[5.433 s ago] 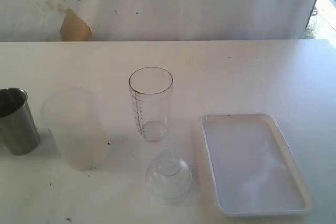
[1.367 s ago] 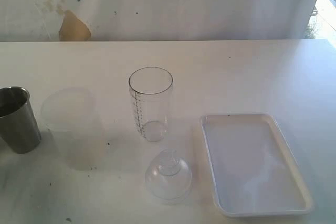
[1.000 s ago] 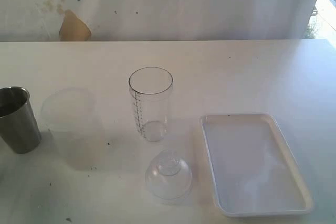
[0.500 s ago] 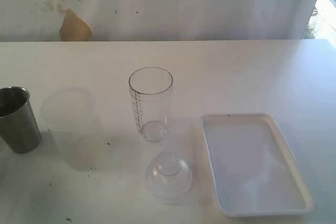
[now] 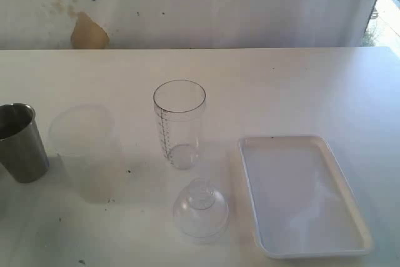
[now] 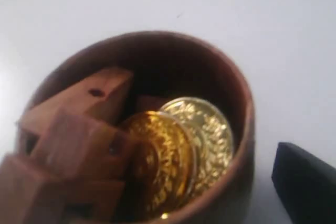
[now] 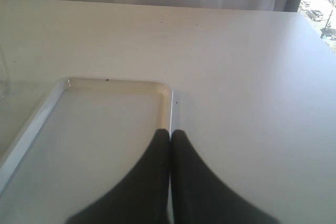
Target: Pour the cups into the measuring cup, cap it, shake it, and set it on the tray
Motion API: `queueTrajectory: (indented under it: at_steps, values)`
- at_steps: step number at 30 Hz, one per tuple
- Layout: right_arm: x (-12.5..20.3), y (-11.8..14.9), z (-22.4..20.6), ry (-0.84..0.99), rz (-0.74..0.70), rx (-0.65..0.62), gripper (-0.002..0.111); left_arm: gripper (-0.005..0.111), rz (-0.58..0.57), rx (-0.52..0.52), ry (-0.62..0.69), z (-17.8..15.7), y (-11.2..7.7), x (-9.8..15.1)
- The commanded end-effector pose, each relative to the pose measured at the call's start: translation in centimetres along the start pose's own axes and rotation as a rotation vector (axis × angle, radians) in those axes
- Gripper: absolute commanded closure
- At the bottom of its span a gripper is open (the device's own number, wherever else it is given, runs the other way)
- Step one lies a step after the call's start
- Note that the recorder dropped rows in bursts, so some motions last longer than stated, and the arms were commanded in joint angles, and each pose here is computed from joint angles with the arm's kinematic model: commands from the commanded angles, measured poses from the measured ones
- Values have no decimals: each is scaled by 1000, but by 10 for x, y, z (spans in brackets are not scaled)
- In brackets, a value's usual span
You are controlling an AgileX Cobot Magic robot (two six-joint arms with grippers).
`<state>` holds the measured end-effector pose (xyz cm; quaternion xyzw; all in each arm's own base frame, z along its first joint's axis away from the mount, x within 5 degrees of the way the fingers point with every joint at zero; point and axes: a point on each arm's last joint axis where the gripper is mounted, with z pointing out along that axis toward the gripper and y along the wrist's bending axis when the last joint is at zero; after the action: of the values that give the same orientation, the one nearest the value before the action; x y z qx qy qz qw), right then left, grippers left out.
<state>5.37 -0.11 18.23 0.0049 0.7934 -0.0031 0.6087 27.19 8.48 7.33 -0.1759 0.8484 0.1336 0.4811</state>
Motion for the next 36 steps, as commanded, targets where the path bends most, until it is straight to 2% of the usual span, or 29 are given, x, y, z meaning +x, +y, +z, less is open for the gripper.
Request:
queueTrajectory:
  at_steps: [1,2,3,4,5,8,11,18,21,24,29,31,33,36]
  values:
    - [0,0,0,-7,-4,4,108,23,6,27,3,3,-3,-2]
    - [0,0,0,-7,-4,4,108,49,7,30,20,3,-4,-1]
    - [0,0,0,-7,-4,4,108,64,7,31,36,3,-4,1]
    - [0,0,0,-7,-4,4,108,99,-9,35,55,3,-4,3]
    - [0,0,0,-7,-4,4,108,106,-21,34,52,3,-4,2]
    - [0,0,0,-7,-4,4,108,106,-129,32,75,2,-4,4]
    - [0,0,0,-7,-4,4,108,107,-104,65,51,-1,-7,-4]
    - [0,0,0,-7,-4,4,108,107,-42,65,-177,-32,-2,-65]
    - [0,0,0,-7,-4,4,108,107,7,38,-185,-40,0,-88]
    - [0,0,0,-7,-4,4,108,107,71,62,-195,-45,-3,-117]
    - [0,0,0,-7,-4,4,108,107,122,170,-221,-63,-15,-173]
    - [0,0,0,-7,-4,4,108,107,193,209,-229,-71,-25,-192]
    - [0,0,0,-7,-4,4,108,107,264,245,-255,-77,-37,-206]
    - [0,0,0,-7,-4,4,108,107,378,299,-298,-86,-57,-213]
